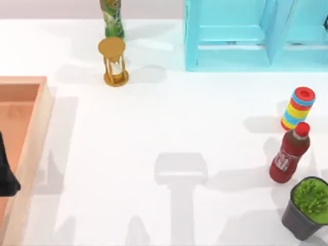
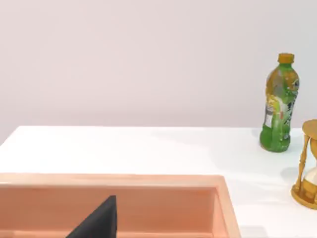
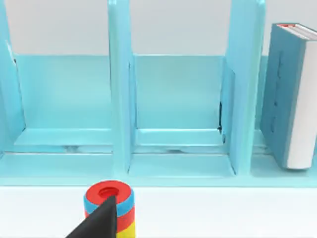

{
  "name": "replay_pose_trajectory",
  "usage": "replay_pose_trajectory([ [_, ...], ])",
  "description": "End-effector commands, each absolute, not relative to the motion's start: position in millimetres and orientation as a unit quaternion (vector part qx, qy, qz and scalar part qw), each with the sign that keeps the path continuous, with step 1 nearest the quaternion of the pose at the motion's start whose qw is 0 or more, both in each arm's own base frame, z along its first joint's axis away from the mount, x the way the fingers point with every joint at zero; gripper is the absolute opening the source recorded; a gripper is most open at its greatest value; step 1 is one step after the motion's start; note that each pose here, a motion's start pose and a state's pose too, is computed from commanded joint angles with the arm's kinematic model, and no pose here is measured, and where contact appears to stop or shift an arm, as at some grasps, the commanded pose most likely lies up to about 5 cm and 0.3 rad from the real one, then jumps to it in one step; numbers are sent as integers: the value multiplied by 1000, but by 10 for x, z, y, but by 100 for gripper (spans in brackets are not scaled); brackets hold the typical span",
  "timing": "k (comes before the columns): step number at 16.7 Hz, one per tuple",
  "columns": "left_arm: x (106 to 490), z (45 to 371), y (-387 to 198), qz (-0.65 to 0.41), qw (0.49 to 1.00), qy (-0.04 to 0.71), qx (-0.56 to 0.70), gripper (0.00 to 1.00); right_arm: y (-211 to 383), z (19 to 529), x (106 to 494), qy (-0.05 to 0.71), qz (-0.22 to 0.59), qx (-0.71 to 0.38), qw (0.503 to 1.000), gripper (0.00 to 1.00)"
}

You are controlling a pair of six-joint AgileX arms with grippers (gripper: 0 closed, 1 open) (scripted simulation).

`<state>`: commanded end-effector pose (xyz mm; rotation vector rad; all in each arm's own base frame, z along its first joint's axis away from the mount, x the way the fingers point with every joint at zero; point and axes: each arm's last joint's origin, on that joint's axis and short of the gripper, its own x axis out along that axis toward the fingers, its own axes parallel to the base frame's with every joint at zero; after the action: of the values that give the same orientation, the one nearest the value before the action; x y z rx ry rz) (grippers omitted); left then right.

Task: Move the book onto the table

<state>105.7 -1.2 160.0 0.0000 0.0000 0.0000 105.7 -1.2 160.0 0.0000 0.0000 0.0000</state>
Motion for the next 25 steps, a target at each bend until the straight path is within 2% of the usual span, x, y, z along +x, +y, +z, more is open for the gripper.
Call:
replay_pose_trajectory([
  [6,1057,1600,-12,0,1000,0,0,100,-25,1714,1100,-1,-1,-1,1000,100],
  [11,1057,1600,-12,0,1000,0,0,100,-82,2043,1351,-2,-2,-3,1000,100],
  [18,1057,1600,-12,0,1000,0,0,100,-354,2324,2261,-4,-3,-6,1000,100],
  [21,1057,1600,-12,0,1000,0,0,100,-570,2190,2752,-4,-4,-6,1000,100],
  [25,1057,1600,-12,0,1000,0,0,100,-905,1757,3296,-3,-5,-4,1000,100],
])
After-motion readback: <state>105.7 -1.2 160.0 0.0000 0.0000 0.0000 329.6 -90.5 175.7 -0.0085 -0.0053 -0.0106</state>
